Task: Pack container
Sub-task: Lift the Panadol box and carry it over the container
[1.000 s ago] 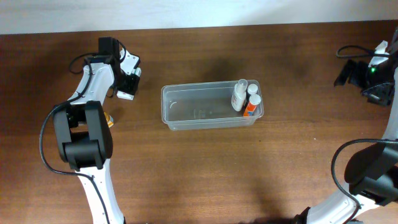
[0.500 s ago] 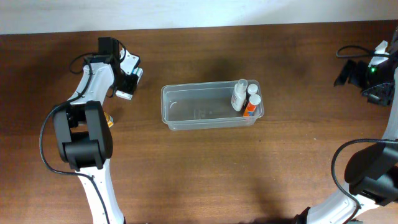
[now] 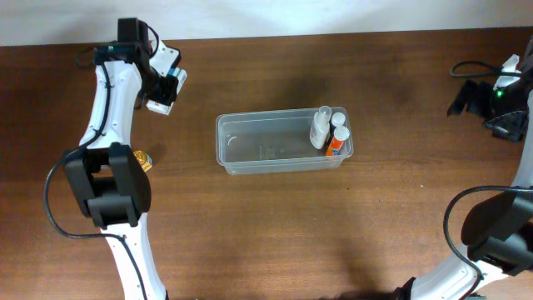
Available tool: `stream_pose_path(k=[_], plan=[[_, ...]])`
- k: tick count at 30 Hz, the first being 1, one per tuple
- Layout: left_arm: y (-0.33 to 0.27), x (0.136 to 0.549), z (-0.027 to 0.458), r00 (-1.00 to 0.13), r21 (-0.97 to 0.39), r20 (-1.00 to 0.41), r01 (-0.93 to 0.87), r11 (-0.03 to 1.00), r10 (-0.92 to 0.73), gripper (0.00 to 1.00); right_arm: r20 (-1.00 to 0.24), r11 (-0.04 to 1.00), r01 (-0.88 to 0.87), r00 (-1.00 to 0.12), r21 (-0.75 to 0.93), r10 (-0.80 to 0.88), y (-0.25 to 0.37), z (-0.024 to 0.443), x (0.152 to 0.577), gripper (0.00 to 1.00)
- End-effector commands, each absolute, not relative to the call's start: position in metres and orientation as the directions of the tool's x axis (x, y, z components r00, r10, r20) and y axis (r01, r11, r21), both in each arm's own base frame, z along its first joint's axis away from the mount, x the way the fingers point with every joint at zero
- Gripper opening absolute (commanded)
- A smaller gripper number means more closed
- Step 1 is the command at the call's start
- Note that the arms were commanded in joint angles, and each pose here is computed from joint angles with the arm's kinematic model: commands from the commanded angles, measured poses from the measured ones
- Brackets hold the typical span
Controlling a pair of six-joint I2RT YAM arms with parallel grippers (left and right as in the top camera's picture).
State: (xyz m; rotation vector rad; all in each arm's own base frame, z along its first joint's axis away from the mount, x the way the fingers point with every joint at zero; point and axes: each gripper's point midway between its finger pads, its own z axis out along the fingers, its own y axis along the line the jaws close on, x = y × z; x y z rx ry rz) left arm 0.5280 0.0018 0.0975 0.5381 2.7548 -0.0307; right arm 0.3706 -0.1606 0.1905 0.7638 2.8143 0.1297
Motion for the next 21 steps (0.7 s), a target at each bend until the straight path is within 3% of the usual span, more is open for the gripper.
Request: stream_pose_path(k=[1,17,21], plan=[[-0.011,0.529,0.147,-0.834,-0.004,-0.421,0.395,0.919,0.357,0.47,-0.206,0.858,0.492,-0.833,0.149,0.513,-0.16,0.197,0.37,0.98],[-0.116,0.423,0.206,-0.683,-0.129,-0.331,0.717,0.685,0.652,0.41,-0.206,0.858,0.492,-0.833,0.149,0.513,-0.16,0.197,0.37,0.98],[-0.163,0.387,0.208,-0.576,-0.158,-0.293,0.816,0.556,0.763,0.41,-0.206,0.858,0.492,-0.833,0.149,0.513,-0.16,0.197,0.37,0.98]])
